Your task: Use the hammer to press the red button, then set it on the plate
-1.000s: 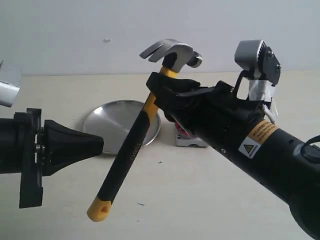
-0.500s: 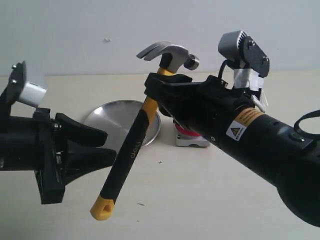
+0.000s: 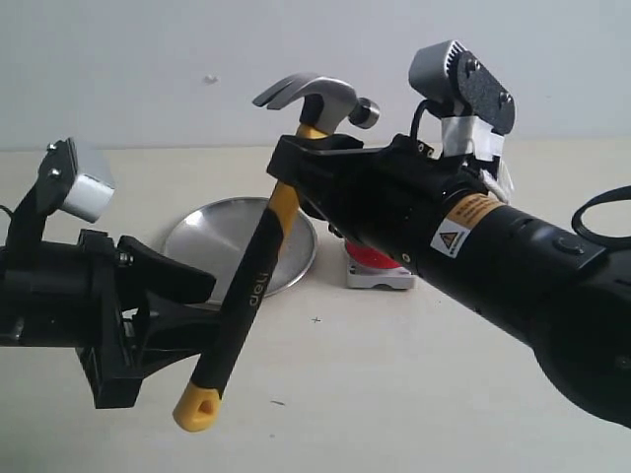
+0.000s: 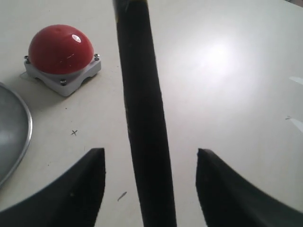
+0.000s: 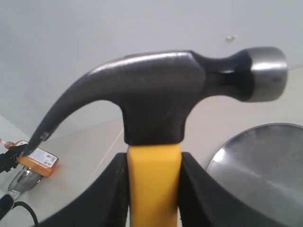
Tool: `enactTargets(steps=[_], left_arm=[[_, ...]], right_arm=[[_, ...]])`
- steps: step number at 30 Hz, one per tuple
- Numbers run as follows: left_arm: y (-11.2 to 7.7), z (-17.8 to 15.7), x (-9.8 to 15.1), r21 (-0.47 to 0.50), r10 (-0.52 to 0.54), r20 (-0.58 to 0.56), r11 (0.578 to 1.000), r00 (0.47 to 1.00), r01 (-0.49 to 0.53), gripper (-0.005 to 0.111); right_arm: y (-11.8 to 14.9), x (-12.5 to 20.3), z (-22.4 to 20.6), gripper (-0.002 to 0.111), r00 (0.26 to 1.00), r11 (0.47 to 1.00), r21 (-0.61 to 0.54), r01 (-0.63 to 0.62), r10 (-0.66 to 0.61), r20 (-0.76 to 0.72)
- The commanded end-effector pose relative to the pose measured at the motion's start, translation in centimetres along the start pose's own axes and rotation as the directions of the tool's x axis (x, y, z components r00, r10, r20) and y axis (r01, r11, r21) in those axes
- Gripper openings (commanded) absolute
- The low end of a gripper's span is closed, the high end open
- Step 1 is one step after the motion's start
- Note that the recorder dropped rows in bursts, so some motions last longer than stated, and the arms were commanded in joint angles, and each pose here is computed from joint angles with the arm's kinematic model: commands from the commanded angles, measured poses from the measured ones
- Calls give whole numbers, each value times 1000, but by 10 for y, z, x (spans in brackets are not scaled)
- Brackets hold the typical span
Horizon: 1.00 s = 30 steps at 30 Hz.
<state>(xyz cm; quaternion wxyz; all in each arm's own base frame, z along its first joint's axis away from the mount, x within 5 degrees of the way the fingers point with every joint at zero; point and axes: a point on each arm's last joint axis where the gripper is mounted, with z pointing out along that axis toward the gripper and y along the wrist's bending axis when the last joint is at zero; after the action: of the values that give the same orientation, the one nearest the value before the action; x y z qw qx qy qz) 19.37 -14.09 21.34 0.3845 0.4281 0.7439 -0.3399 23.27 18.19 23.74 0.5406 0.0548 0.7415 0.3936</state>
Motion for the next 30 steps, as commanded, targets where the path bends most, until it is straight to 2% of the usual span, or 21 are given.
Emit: enactTargets(steps=[1, 6, 13, 21, 30], left_arm=[[-5, 9, 2, 40, -15, -18, 999, 1000, 15, 56], [-3, 27, 7, 41, -38, -81, 998, 996, 41, 58], [6, 43, 7, 61, -85, -111, 994, 990, 92, 61], [19, 59, 17, 34, -145, -165, 988, 976, 153, 61], [21, 63, 18, 40, -153, -177, 986, 972, 162, 61]], right_arm=[[8, -11, 0, 0, 998, 998, -54, 22, -19, 67], [8, -10, 0, 0, 998, 998, -52, 22, -19, 64], [8, -10, 0, 0, 998, 999, -48, 22, -19, 57], [8, -10, 0, 0, 998, 998, -47, 42, -39, 58], [8, -9, 0, 0, 998, 998, -46, 42, -40, 56]])
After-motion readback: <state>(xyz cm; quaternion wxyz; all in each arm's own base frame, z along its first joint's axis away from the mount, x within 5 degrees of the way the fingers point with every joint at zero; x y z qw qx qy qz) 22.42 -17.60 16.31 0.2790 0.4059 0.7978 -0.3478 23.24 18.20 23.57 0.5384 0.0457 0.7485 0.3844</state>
